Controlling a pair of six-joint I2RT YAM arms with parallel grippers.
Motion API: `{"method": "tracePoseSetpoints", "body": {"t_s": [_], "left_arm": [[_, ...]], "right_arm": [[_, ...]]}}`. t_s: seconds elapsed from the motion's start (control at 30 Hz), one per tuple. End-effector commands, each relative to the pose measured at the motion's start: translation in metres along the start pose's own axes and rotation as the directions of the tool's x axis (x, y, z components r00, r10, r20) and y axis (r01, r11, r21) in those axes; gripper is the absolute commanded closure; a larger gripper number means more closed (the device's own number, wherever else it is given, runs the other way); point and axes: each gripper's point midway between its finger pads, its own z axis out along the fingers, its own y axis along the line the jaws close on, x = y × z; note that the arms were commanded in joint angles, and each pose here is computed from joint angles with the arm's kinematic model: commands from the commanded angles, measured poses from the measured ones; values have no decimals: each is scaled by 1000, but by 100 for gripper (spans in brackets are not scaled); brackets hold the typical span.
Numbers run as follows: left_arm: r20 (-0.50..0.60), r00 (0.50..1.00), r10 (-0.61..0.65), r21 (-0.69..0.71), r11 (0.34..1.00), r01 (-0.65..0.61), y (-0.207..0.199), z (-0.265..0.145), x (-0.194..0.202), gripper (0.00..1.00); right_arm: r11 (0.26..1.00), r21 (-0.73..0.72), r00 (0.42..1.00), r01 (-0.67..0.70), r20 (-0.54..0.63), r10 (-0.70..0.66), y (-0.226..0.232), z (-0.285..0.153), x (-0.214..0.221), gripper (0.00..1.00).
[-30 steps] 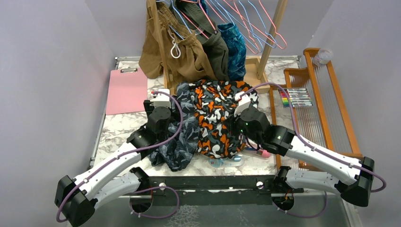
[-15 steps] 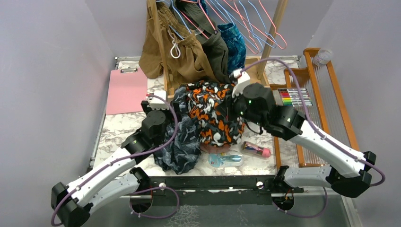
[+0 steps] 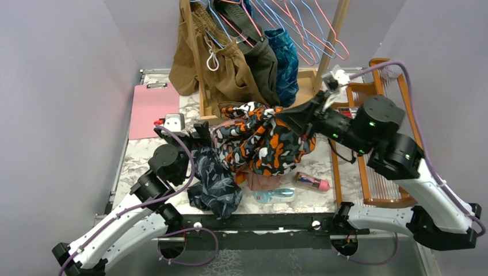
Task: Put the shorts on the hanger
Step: Adjust the shorts at the center of the board.
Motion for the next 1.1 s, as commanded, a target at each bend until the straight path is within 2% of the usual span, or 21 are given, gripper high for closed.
{"method": "tracePoseSetpoints", "body": {"t_s": [0.0,0.07,0.13,0.2,0.23,0.33,0.43,0.57,0.7,0.77,0.93,1.0,1.07], "left_arm": [[42,999,8,-28,1000,-7,8,-2,-10,7],[42,999,18,-56,998,-16,14,-2,-10,7],[42,999,30,-84,996,-27,19,-2,-9,7],[46,998,36,-108,994,-30,24,-3,-10,8],[46,998,38,-124,992,-32,27,-3,-10,8],[53,998,36,-163,986,-27,35,-6,-12,8],[68,997,24,-195,981,-10,43,-10,-14,8],[85,996,14,-211,978,4,48,-12,-16,9],[83,997,13,-202,979,4,45,-11,-16,9],[78,997,15,-192,981,0,42,-9,-14,9],[57,998,22,-162,987,-13,34,-5,-11,9],[51,999,17,-147,989,-10,32,-5,-11,9],[51,999,10,-134,991,-3,30,-6,-11,9]], "right_arm": [[987,-141,997,74,31,-71,28,34,-22,99],[955,-287,994,76,95,-51,63,34,-63,99],[875,-472,984,106,175,-25,104,24,-102,99],[812,-557,961,173,277,-15,127,5,-135,99],[815,-544,947,199,320,-17,127,1,-146,99],[906,-363,918,220,392,-66,93,12,-147,99],[978,-153,932,143,353,-81,41,33,-99,99],[996,59,976,73,202,-84,-17,46,-8,99],[968,242,997,63,30,-72,-61,48,61,99],[964,259,997,67,18,-74,-65,46,64,99],[972,211,981,100,143,-132,-47,41,4,99],[969,225,984,102,123,-132,-50,47,9,99],[962,254,992,101,46,-117,-60,59,39,99]]}}
